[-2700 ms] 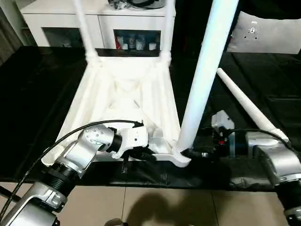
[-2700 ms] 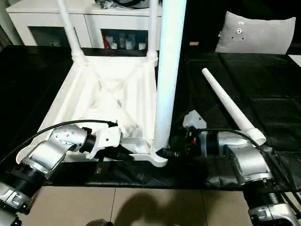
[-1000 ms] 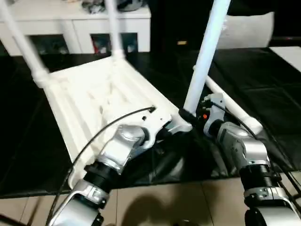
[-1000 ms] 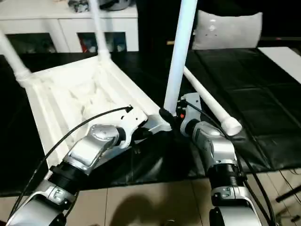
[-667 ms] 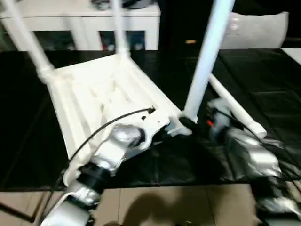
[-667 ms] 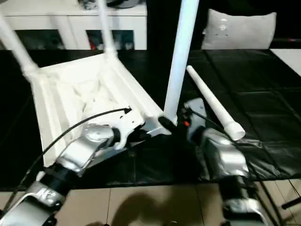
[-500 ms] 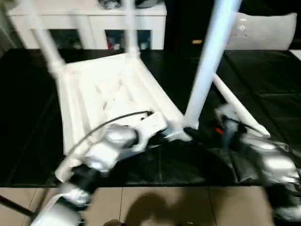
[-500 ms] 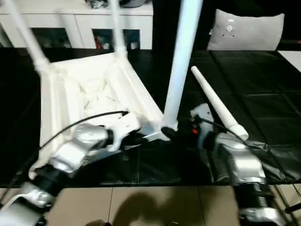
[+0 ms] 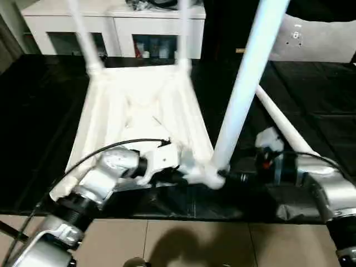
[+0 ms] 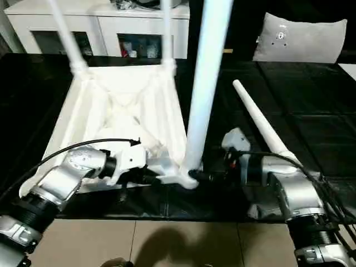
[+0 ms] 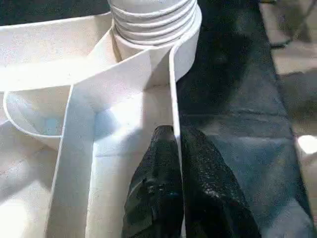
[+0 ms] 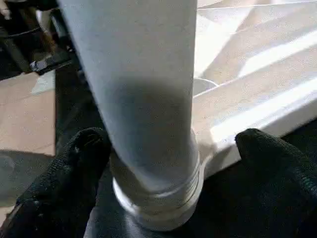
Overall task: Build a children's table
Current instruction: Rotate leg to tighten
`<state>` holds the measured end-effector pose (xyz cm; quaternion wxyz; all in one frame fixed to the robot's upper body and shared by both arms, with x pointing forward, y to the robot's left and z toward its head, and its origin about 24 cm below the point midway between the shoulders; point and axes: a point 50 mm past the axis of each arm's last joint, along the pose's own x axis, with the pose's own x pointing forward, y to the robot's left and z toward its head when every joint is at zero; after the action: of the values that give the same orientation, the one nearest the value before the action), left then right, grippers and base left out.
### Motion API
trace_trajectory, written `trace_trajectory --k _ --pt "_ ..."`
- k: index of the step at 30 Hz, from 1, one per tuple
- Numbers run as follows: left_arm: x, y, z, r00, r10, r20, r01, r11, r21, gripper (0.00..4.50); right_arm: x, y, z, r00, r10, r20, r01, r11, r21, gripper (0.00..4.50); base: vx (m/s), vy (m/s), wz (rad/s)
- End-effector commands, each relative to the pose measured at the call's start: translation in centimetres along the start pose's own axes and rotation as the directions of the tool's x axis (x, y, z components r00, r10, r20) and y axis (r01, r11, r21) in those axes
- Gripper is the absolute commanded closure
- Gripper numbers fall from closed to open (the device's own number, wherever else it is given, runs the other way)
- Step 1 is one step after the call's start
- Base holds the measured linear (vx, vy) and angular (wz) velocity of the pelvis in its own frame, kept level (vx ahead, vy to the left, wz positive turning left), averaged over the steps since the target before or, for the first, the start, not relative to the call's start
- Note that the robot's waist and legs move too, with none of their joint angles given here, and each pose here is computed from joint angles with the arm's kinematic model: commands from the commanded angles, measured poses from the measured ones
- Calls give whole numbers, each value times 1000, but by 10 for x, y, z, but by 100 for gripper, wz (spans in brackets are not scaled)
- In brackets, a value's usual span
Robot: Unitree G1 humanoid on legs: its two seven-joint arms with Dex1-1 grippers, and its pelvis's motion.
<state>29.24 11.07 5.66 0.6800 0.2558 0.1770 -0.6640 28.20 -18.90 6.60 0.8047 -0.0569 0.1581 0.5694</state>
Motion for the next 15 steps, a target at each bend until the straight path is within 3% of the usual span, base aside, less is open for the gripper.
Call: trace_trajectory --k 1,4,15 --pt "6 -6 6 996 -89 -18 90 994 64 450 2 0 1 999 31 -19 -31 999 -16 3 0 0 0" --pt "6 -6 6 995 -95 -17 96 993 69 450 6 2 0 998 60 -18 -59 998 20 3 0 0 0" --pt "6 -7 5 994 -108 -19 109 991 72 450 12 6 -5 990 133 -50 -131 991 41 120 0 0 0"
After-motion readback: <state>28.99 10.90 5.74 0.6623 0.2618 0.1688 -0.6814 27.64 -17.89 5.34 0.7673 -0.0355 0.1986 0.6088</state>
